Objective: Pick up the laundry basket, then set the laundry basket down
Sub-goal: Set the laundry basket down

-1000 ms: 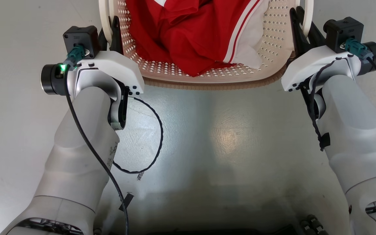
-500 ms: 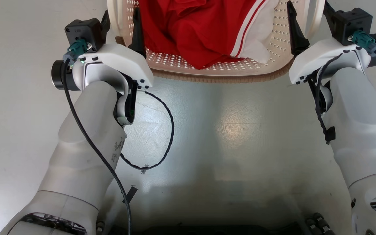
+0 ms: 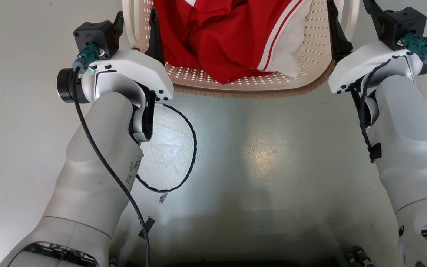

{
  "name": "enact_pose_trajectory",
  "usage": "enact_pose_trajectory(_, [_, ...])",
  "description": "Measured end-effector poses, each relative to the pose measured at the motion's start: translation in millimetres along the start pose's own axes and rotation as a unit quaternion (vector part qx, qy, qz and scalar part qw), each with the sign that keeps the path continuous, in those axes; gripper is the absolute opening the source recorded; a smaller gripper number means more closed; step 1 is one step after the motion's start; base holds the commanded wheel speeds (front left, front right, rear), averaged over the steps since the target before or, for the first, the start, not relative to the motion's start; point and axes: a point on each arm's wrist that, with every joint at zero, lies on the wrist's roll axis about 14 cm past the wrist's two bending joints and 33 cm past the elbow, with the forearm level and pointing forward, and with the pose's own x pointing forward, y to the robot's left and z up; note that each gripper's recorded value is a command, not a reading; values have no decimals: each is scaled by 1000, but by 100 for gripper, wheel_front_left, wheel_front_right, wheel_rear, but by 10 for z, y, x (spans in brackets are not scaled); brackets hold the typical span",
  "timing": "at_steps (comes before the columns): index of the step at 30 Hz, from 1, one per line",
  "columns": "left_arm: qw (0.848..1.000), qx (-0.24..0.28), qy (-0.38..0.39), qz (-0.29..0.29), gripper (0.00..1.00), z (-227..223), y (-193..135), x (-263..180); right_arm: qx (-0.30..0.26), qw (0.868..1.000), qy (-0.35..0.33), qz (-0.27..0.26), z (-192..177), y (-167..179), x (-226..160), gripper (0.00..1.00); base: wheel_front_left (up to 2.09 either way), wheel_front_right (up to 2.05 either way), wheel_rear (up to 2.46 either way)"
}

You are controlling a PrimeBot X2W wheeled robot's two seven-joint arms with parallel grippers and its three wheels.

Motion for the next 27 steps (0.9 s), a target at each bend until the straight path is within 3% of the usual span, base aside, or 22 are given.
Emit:
enact_pose_trajectory(11, [998,-4,-59,-7,100,551,-79,-142,2,998,-61,-8,570,-46,-180,100,0,0,0])
enact_pose_trajectory(27, [987,-4,-154,-41,100,1256,-181,-1050,-6,986,-169,-5,1447,71,-1103,100,0,0,0])
